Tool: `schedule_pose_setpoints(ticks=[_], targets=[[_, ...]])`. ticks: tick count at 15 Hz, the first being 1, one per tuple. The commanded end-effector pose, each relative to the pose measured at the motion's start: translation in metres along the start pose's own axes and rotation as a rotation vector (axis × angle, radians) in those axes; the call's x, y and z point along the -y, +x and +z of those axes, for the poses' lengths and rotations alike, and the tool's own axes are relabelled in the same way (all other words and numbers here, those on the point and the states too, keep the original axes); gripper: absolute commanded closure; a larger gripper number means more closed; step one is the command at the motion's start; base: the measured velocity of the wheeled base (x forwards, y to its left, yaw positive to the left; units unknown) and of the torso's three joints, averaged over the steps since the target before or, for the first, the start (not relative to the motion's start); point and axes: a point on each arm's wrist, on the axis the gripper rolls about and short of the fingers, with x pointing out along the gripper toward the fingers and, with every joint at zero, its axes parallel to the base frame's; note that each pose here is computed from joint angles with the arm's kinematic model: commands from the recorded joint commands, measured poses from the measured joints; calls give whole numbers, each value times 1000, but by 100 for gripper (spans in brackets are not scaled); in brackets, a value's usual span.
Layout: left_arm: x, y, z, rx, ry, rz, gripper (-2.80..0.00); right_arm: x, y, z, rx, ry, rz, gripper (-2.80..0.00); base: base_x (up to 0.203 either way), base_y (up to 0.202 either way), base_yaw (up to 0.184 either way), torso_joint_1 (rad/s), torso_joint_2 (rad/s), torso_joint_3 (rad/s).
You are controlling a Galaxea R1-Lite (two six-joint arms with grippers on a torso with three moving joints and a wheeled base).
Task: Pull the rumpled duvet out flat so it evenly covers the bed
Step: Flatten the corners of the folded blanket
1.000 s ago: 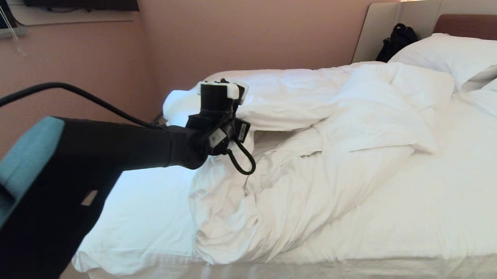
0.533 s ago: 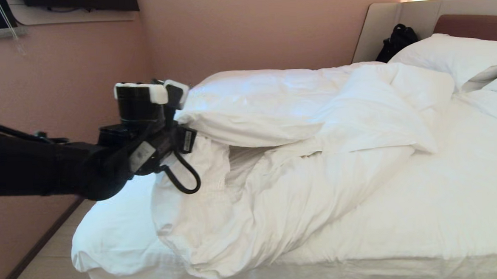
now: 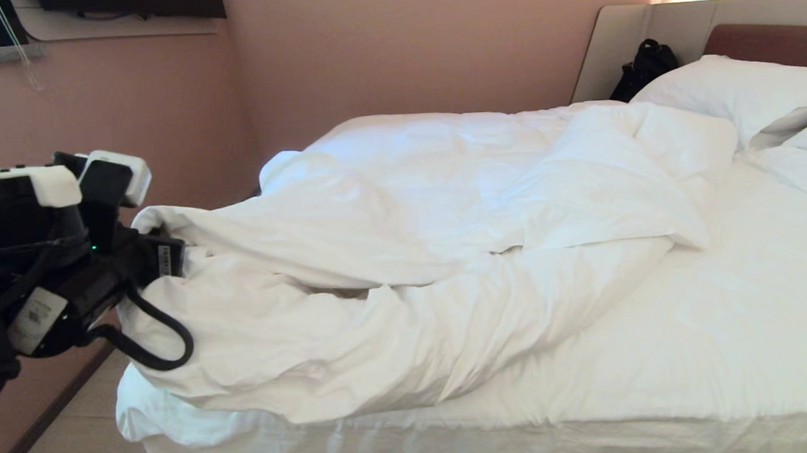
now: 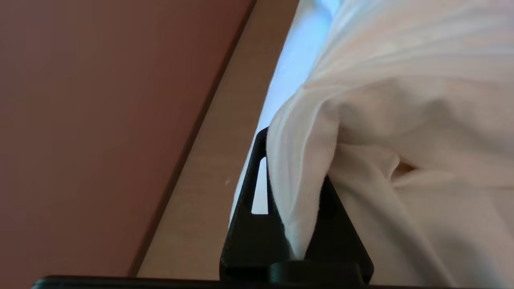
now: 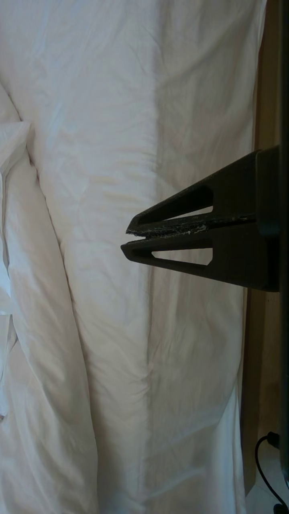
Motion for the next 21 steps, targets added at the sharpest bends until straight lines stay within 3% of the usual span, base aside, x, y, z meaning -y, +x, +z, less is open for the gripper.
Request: schedule_pose_setpoints(ticks=[1,3,5,7,10,19,20,21], targets=[[-5,-18,-38,-101,13,1,0,0,0,0,-2,0,2,0,0,0,0,0,0,0],[-1,-29,-71,-203,4,-18,0,0,0,0,0,0,2,0,0,0,0,0,0,0],[1,-35,-85,-243,-21,-25,0,0,0,0,-2,0,0,0,0,0,0,0,0,0],[7,-50,-117,-331,-1,-69,0,0,0,0,-2,0,0,0,0,0,0,0,0,0],[17,-71,-148,-401,33,-170,0,0,0,0,-2,0,0,0,0,0,0,0,0,0],[24,-93,-185,-576,85,-332,0,0,0,0,-2,0,0,0,0,0,0,0,0,0],[24,-93,-185,-570,77,-348,-280,0,0,0,-2,0,0,0,0,0,0,0,0,0],[24,-93,-184,-568,74,-352,-280,0,0,0,-2,0,0,0,0,0,0,0,0,0]])
